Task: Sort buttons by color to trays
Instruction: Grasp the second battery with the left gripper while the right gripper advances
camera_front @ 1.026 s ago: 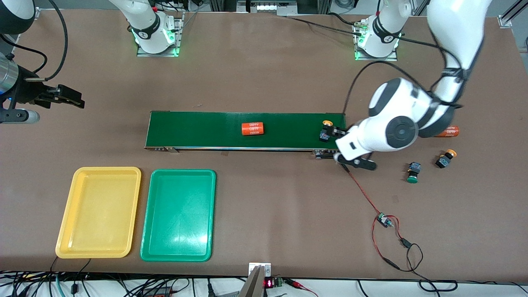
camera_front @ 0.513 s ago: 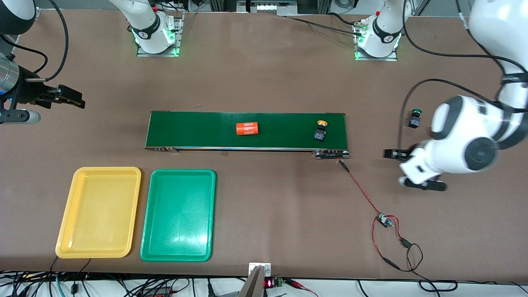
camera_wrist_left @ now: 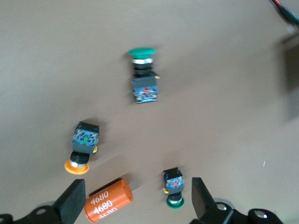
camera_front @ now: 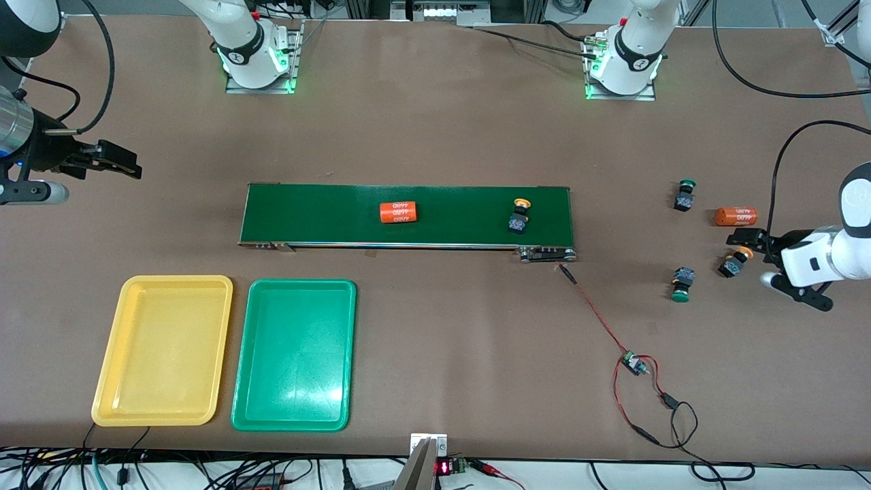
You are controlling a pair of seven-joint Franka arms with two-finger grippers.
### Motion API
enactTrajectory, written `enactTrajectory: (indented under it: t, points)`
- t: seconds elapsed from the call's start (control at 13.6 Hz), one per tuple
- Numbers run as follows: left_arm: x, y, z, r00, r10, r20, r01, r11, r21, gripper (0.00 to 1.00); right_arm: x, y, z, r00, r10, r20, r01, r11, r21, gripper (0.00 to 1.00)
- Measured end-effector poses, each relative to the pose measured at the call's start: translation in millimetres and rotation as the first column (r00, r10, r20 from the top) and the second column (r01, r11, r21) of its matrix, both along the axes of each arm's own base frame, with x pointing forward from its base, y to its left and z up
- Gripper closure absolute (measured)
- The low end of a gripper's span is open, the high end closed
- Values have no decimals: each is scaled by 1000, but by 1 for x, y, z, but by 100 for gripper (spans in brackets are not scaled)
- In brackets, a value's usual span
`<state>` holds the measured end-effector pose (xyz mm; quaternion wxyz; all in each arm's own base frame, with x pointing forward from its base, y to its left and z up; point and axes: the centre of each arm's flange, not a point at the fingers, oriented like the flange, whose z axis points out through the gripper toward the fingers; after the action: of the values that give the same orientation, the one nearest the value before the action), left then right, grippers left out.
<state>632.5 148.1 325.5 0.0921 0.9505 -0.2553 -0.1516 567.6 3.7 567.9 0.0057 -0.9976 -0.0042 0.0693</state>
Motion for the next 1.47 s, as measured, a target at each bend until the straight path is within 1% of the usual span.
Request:
enactTrajectory:
  t: [0.07,0.15,0.29,0.44,0.51,0.59,0.73,0.88,0.95,1.03,1.1,1.32,1.39,1.47]
  points:
    - [-1,-1,-1,997,-83,2,83,996,-31,0,-1,1,-1,1000,2,-10,-2,1000,0,0]
    - [-1,-2,-2,986,-166,9,167,984,-63,0,-3,2,-2,1000,3,-22,-3,1000,0,0]
    - [-3,-3,-6,950,-311,22,312,942,-123,0,-7,2,-6,999,4,-44,-4,1000,0,0]
    - [-6,-3,-19,910,-413,31,412,893,-180,0,-15,2,-13,998,4,-66,-4,1000,0,0]
    - [-8,-2,-30,894,-446,31,442,873,-207,0,-22,2,-16,997,4,-73,-4,1000,0,0]
    - [-12,1,-42,885,-464,24,457,859,-230,0,-28,2,-18,997,4,-73,-4,1000,0,0]
    - [-22,11,-61,876,-482,21,471,843,-259,0,-43,2,-21,999,3,-54,-3,1000,1,0]
    - [-35,28,-79,859,-509,59,504,819,-274,0,-59,2,-27,1000,2,-24,-2,1000,1,0]
    - [-43,35,-86,856,-513,71,511,814,-277,0,-66,1,-28,1000,2,-10,-2,1000,2,0]
    - [-50,39,-90,852,-518,77,517,808,-281,0,-72,1,-30,1000,1,-1,-1,1000,2,0]
    - [-57,41,-91,841,-536,80,534,795,-289,0,-78,1,-32,1000,1,5,-1,1000,2,0]
    - [-78,34,-86,788,-609,87,602,736,-309,0,-90,1,-39,1000,0,19,0,1000,2,0]
    - [-84,33,-86,755,-646,109,643,700,-311,0,-93,1,-41,1000,0,22,0,1000,3,0]
    - [-90,34,-86,712,-687,146,693,654,-302,0,-95,1,-42,1000,0,25,0,1000,3,0]
